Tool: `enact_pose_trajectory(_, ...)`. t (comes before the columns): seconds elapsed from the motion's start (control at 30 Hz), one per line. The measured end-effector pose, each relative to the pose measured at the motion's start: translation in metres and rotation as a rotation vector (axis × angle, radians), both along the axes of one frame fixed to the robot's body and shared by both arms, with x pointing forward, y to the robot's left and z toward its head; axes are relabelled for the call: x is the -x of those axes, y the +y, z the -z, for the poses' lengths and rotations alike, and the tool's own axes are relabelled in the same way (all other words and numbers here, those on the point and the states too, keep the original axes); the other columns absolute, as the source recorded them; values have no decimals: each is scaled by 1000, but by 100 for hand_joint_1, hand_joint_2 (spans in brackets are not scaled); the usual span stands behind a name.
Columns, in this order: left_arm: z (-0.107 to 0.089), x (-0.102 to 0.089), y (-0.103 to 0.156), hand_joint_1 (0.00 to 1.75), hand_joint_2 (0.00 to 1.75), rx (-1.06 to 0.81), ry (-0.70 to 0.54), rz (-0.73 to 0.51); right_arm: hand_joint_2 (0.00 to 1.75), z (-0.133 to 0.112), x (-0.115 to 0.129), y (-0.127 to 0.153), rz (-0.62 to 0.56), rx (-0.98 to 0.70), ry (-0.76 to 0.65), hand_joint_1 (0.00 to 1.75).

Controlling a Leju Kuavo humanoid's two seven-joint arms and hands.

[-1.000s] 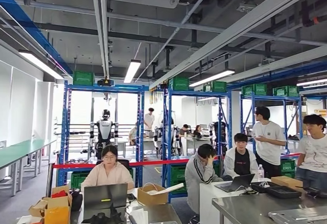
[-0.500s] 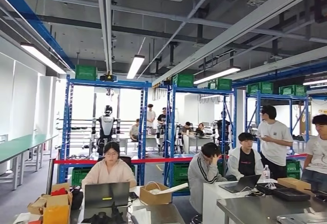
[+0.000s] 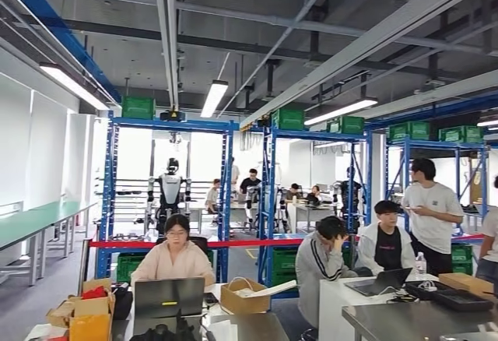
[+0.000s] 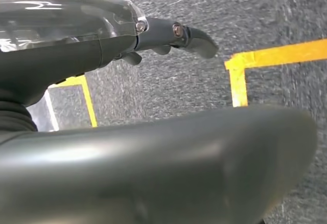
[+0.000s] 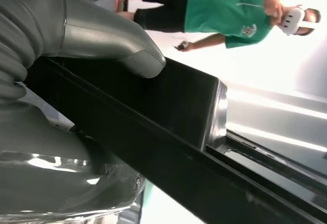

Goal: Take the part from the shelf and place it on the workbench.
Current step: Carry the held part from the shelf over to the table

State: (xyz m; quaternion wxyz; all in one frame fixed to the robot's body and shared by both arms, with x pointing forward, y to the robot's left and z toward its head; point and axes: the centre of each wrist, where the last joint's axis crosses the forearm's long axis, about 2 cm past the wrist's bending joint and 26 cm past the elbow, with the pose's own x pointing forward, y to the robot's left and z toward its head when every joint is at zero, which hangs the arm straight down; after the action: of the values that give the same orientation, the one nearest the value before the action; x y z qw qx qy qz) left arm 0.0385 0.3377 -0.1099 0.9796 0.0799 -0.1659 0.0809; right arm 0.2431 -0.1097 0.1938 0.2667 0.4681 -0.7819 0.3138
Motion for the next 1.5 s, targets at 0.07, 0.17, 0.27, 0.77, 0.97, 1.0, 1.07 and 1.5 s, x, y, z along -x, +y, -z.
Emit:
enact_pose_trajectory(0.07,0,2,0,0,175,0,3,1,175,-1,-1,0,-2,-3,-5,175)
enact_pose_trajectory(0.17,0,3,0,0,175,-2,3,1,175,-2,-1,0,-7,-13,-1,175)
enact_pose_trajectory(0.27,0,3,1,0,175,-2,3,1,175,0,0,0,-10,-15,8,175)
enact_pose_trajectory(0.77,0,5,0,0,175,1,0,7,175,-3,1,0,-20,-35,9,175)
enact_pose_trajectory(0.97,0,4,0,0,175,1,-6,12,175,-2,1,0,-19,-33,10,175)
enact_pose_trajectory(1.0,0,4,0,0,175,1,-7,13,175,-3,1,0,-19,-33,10,175)
enact_pose_trajectory(1.07,0,5,0,0,175,1,-7,13,175,-3,1,0,-19,-34,9,175)
enact_pose_trajectory(1.5,0,3,-3,0,175,5,-13,16,175,-2,1,0,-22,-34,15,175)
